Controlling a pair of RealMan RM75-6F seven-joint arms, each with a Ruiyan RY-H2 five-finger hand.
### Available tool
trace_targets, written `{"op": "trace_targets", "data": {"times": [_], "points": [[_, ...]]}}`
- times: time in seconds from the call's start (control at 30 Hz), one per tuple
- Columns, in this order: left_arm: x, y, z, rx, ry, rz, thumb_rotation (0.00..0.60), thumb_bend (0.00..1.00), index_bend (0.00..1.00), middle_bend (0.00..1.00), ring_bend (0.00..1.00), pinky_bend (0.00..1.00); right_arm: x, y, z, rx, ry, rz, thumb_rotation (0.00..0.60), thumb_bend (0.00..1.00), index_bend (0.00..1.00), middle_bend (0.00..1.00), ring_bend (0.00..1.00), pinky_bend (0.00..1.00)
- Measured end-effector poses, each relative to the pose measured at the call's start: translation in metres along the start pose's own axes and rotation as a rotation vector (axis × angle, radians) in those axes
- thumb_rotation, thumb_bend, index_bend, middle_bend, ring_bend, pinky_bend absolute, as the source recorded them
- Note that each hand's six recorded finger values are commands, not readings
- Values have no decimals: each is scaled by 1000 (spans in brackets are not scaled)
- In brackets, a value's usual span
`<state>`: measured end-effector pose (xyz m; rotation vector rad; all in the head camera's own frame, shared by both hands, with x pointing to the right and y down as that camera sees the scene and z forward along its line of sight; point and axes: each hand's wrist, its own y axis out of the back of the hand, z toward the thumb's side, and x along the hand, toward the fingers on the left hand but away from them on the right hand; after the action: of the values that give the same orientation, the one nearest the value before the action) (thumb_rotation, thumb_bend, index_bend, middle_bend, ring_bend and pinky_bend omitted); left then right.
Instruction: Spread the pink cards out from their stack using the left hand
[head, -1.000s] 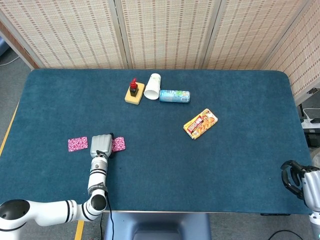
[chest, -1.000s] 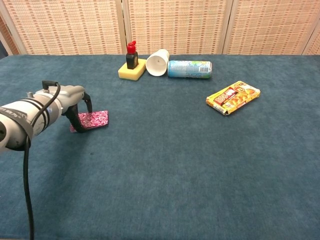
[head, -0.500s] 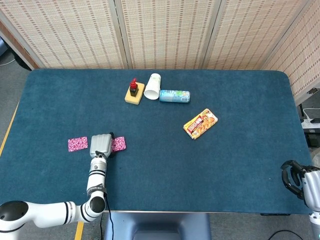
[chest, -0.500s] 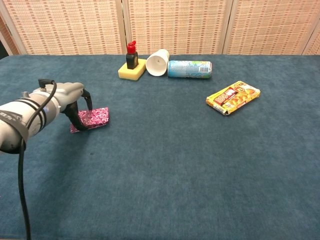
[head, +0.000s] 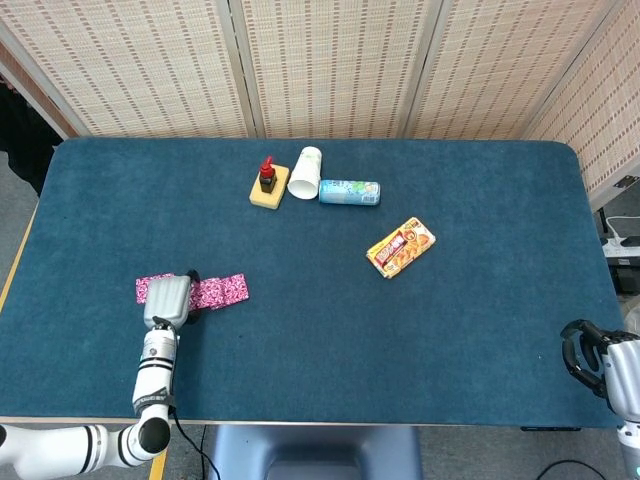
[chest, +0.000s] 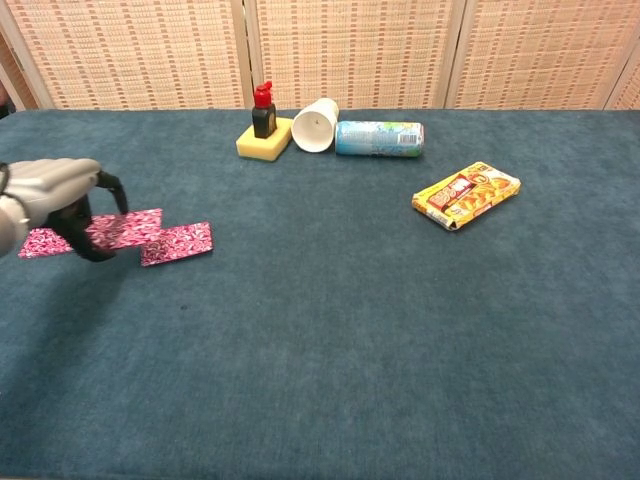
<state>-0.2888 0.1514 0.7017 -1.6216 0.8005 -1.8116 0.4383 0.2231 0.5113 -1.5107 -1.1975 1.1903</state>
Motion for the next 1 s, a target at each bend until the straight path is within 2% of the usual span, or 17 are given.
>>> {"op": "trace_targets", "data": {"times": [0.13,0.33,0.8,1.0], "points": [[-12,-6,-26,10,8,0,600,295,557,1000,1000,1000,0,-1,0,1,0,3,600,501,974,911,866,866],[-27,-17,-48,-7,18,-11,600,297,557,1000,1000,1000,0,-1,1,2,0,3,600,501,974,911,866,866],[-37,-38,-73,-17,38,-35,600,296,543,1000,1000,1000,0,-1,1,4,-1,0,600,501,974,911,866,866],[-40,-46,-75,-10,36,-66,600,297,335,1000,1000,1000,0,-1,1,3,0,-1,600,501,974,911,866,866]]}}
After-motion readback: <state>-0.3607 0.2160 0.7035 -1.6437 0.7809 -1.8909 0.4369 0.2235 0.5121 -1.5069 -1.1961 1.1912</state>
